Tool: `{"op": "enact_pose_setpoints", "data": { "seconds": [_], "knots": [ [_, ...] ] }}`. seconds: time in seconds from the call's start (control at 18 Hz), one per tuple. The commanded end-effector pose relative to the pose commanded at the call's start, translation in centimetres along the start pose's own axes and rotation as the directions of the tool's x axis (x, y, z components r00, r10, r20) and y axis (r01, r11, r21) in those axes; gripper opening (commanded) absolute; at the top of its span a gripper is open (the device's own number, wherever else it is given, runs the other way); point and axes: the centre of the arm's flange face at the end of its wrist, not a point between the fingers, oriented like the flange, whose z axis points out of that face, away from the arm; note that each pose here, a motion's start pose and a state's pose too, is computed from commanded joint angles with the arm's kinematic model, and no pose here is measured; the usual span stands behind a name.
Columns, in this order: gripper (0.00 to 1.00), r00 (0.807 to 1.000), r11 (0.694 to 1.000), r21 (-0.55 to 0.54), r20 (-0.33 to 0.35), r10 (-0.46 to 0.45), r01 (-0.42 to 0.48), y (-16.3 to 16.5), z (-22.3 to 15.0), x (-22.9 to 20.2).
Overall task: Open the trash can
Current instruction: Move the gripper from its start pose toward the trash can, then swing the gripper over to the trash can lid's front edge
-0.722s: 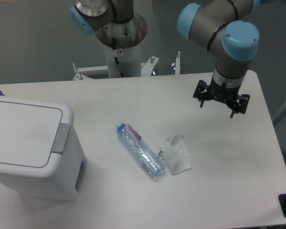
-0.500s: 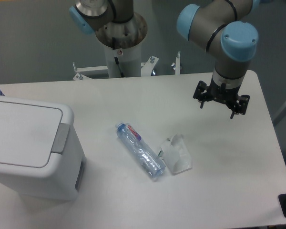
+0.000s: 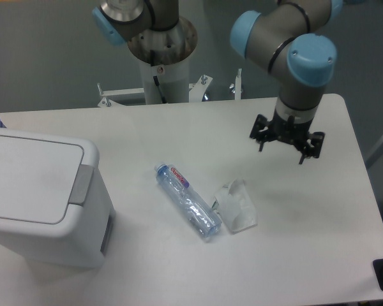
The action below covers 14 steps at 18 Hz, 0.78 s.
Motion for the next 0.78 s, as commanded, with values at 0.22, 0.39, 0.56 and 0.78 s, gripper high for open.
{"op": "enact_pose_setpoints", "data": {
  "seconds": [0.22,0.39,0.56,0.78],
  "knots": [
    [1.00,0.994,0.988,0.108,-0.024,-0.104,0.106,-2.8,-0.5,2.3],
    [1.00,0.986,0.966,0.198,-0.067,-0.154,0.164,-4.7,-1.2,3.3],
    [1.00,0.975,0.941,0.260,-0.111,-0.194,0.217,-6.7,-3.2,4.5],
    [1.00,0.966,0.925,0.283,-0.125,-0.224,0.251,-9.5,-4.6,5.9]
  ]
}}
